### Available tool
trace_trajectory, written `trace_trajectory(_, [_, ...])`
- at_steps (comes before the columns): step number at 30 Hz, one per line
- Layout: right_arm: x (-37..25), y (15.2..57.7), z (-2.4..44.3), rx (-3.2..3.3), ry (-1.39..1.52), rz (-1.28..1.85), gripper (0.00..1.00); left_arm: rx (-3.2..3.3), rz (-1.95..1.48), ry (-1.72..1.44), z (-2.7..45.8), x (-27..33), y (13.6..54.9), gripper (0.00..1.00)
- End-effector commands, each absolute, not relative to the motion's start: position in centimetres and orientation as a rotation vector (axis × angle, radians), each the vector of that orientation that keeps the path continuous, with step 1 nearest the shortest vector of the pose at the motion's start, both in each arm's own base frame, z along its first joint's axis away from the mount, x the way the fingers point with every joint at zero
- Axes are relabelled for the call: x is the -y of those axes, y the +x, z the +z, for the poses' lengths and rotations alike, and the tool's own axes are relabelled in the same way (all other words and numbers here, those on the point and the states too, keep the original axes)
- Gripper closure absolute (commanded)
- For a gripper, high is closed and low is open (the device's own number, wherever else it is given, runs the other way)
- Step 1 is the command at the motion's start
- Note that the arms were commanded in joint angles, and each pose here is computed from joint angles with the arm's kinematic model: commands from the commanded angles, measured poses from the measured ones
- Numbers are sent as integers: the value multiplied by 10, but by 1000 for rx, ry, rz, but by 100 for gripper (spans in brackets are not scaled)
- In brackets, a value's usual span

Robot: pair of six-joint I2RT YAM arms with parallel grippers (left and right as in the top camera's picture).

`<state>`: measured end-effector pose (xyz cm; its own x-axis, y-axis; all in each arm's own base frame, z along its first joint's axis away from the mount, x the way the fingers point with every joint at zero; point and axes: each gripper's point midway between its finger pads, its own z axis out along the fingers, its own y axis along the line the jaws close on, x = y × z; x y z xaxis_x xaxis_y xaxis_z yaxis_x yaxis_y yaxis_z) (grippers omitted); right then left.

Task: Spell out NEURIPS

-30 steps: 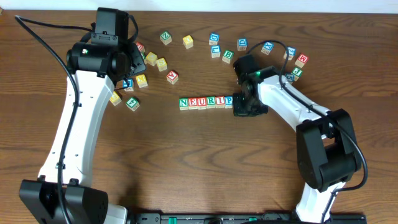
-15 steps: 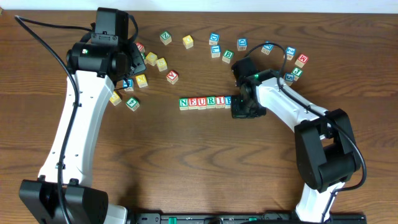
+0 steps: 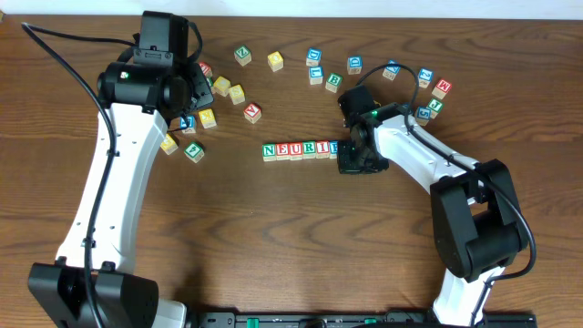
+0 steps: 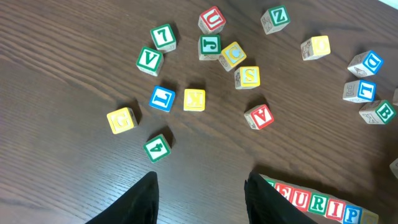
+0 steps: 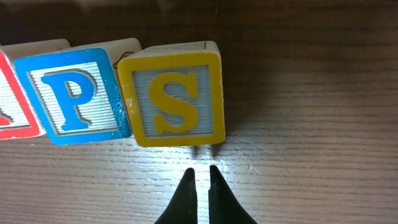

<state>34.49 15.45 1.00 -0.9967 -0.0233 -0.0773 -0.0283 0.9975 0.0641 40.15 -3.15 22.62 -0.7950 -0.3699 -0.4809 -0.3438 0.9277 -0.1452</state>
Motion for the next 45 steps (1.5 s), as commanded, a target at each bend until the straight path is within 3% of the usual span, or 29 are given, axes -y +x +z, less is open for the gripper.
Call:
trace_trajectory(1, [-156, 342, 5, -3073, -29, 99, 97, -2583, -61, -522, 219, 32, 401, 55])
trace_trajectory(45, [-159, 359, 7, -2999, -73, 101, 96, -2584, -61, -523, 219, 32, 401, 55])
